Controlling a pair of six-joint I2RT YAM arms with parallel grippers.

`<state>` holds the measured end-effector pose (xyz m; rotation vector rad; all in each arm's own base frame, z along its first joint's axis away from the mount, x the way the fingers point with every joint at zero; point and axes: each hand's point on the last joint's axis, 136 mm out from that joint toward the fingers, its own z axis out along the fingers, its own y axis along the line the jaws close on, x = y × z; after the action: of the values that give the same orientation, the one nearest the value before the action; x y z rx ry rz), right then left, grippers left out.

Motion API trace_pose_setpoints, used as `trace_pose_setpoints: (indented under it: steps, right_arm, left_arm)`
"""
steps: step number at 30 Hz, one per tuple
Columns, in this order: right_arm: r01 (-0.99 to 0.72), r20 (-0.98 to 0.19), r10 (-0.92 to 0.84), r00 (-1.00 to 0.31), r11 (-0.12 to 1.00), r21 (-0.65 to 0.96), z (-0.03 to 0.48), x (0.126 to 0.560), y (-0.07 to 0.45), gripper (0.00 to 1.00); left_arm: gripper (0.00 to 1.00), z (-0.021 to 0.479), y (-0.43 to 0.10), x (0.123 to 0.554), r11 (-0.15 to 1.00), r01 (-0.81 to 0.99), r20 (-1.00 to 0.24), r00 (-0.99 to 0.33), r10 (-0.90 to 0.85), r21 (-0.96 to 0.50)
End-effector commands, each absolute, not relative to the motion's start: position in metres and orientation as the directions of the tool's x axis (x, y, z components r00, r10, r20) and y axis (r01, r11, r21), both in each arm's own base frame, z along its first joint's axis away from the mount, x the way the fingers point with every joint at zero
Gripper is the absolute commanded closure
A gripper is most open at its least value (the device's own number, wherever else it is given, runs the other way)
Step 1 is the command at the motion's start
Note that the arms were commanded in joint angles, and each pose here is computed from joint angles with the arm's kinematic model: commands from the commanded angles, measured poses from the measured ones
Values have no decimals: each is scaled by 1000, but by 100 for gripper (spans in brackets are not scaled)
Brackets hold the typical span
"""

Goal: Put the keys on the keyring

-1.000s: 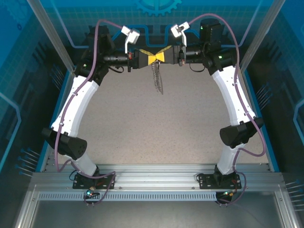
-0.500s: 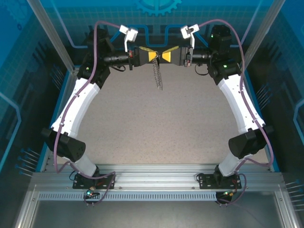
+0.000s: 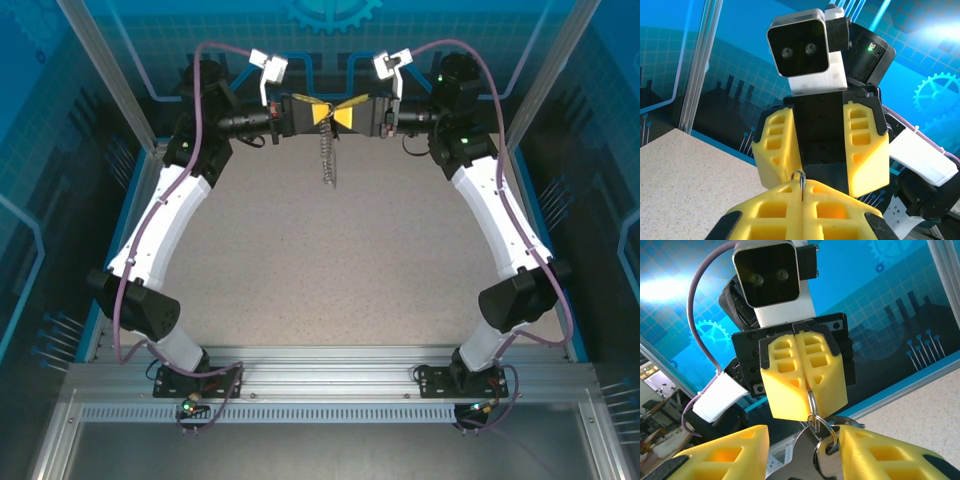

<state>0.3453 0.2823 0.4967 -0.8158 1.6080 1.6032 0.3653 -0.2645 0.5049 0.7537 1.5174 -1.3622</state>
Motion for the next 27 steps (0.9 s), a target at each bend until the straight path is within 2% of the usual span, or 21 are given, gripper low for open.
trace_pose_setpoints:
  steps: [1, 9, 16, 25, 27]
  right_arm:
    - [-839, -838, 37, -544, 7, 544, 495, 343, 291, 57]
    - [-824, -825, 38, -564, 46, 565, 478, 342, 288, 57]
    - [-815, -818, 53, -573, 71, 575, 471, 341, 282, 60]
    - [-813, -817, 60, -574, 75, 577, 470, 341, 279, 82]
    - [-813, -816, 60, -575, 74, 578, 469, 340, 279, 91]
  left_arm:
    - [100, 524, -260, 352, 188, 914, -929, -331, -165, -359]
    - [100, 529, -259, 350, 188, 919, -932, -316, -178, -348]
    - [100, 530, -259, 351, 187, 919, -931, -316, -183, -348]
    - [100, 531, -259, 352, 190, 919, -931, -312, -190, -347]
    - [100, 533, -258, 352, 189, 919, -931, -310, -194, -345]
